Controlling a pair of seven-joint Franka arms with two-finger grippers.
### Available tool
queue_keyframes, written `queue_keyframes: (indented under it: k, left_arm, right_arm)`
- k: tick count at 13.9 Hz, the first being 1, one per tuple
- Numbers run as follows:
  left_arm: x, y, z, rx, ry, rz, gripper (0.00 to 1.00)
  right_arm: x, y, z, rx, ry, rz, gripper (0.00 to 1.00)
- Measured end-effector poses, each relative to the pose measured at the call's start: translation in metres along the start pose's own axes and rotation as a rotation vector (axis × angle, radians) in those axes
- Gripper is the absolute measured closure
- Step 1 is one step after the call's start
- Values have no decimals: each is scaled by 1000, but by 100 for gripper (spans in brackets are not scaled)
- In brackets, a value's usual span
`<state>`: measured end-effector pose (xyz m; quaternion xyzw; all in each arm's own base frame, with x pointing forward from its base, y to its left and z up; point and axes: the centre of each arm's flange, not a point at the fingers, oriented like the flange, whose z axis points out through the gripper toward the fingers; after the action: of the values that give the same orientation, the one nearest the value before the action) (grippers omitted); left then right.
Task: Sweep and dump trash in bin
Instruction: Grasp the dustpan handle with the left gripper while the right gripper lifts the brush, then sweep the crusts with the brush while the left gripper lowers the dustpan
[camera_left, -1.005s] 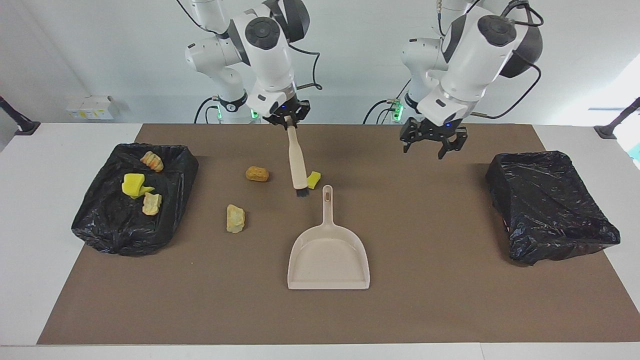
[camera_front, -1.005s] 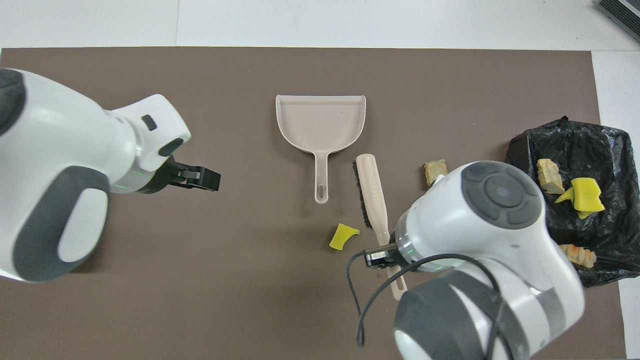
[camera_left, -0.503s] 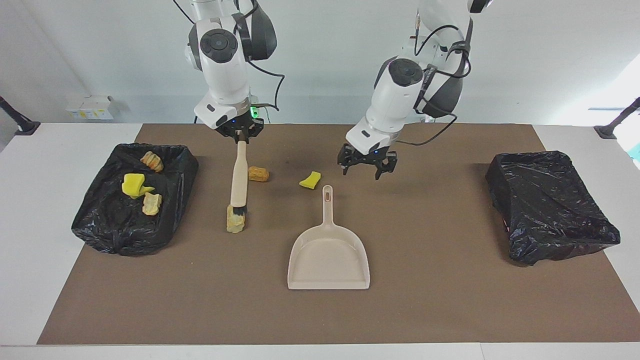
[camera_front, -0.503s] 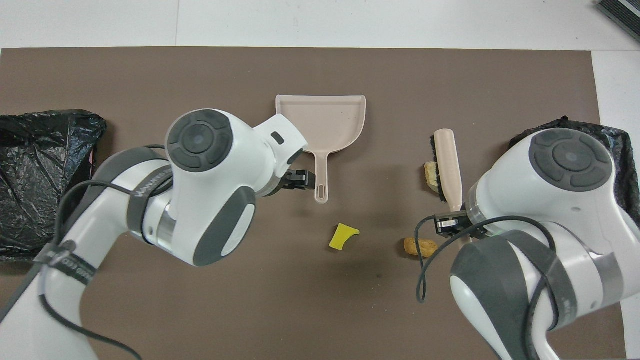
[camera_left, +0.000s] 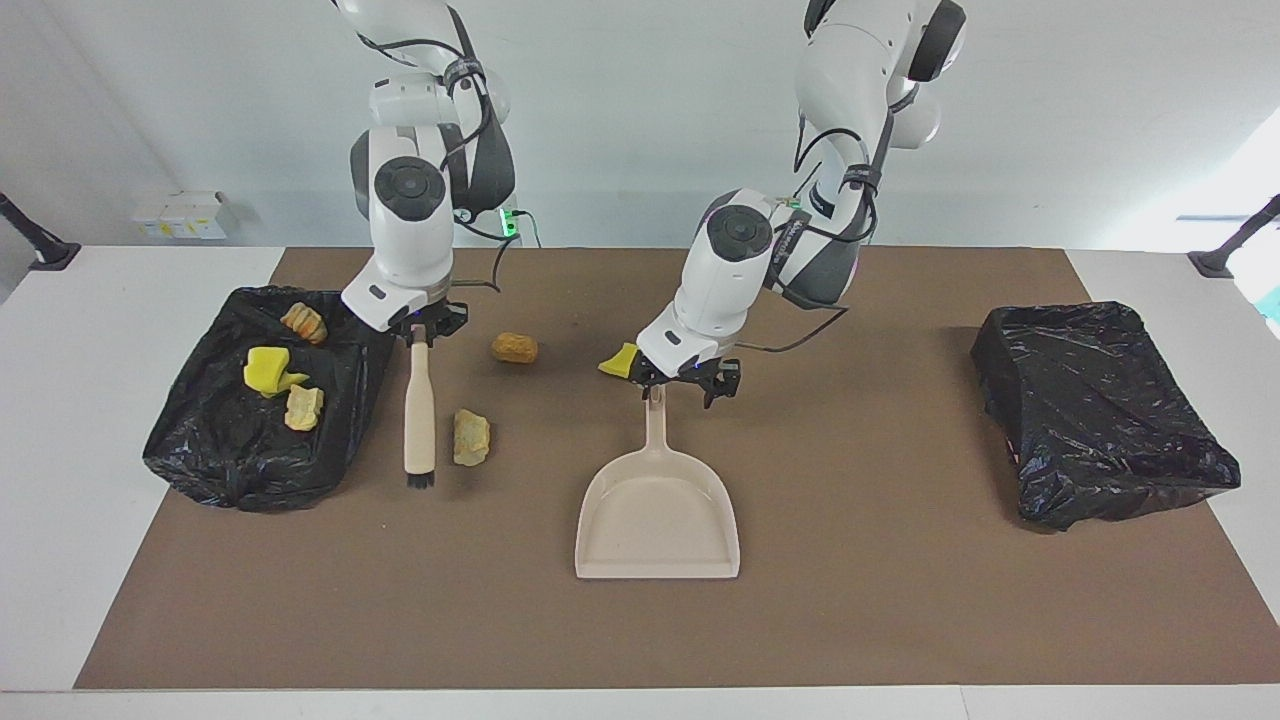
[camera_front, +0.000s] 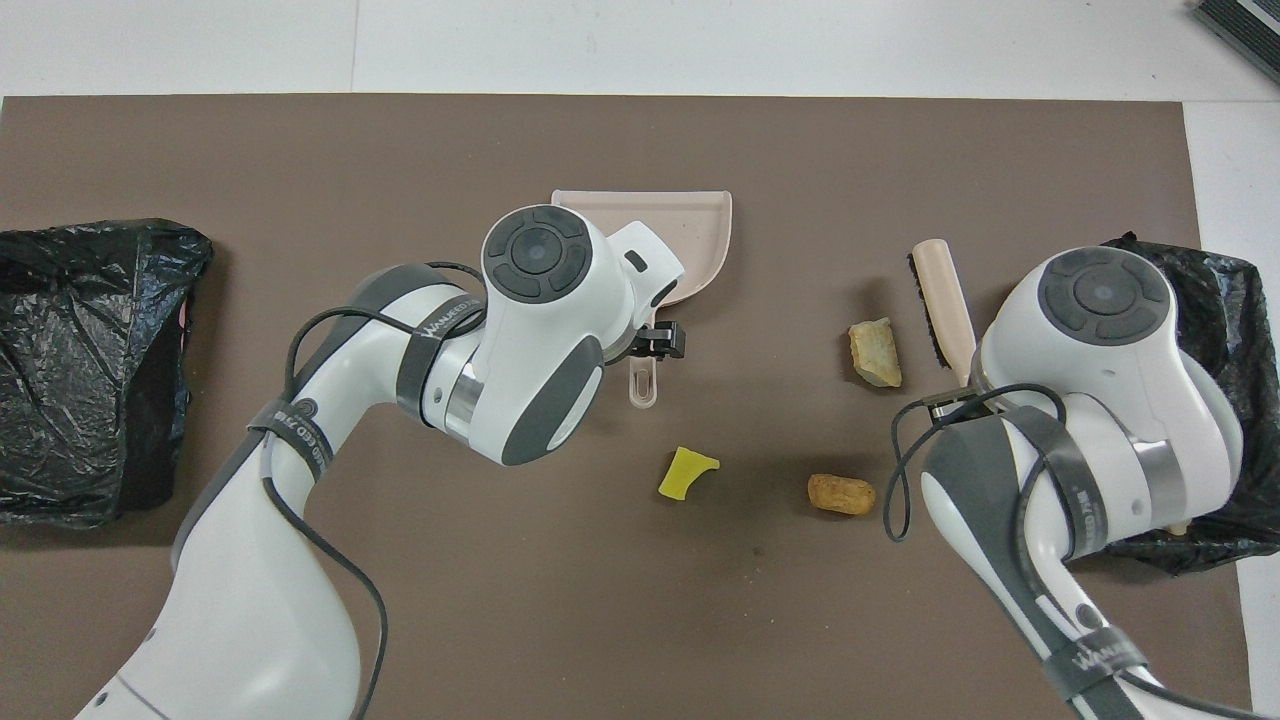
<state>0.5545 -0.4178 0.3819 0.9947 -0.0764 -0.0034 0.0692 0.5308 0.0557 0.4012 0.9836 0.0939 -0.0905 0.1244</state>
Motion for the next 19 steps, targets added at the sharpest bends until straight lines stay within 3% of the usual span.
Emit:
queue_keyframes:
  k: [3,6,9,11,12,16,19]
  left_arm:
    - [6,15,18,5,-6,-6,0]
    - [4,22,20,4,-5,1,0]
    - [-2,31,22,6,-8,8,0]
    - [-3,32,25,10,-16,8,5]
    - [-3,31,27,14,-22,6,12]
    - [-7,25,31,39,-71,-16,64]
    - [1,8,23,53,-86,-45,67]
  right_arm:
    - [-5,17,30,16,-20,-218,74]
    - [-15,11,32,19,-23,-483,74]
    - [-23,-9,30,80,-6,-573,74]
    - [-29,-33,27,137,7,-588,74]
    - [-33,-46,26,154,8,-602,74]
    - [-48,-80,17,214,-15,-637,74]
    - [-46,-73,7,218,-5,-626,74]
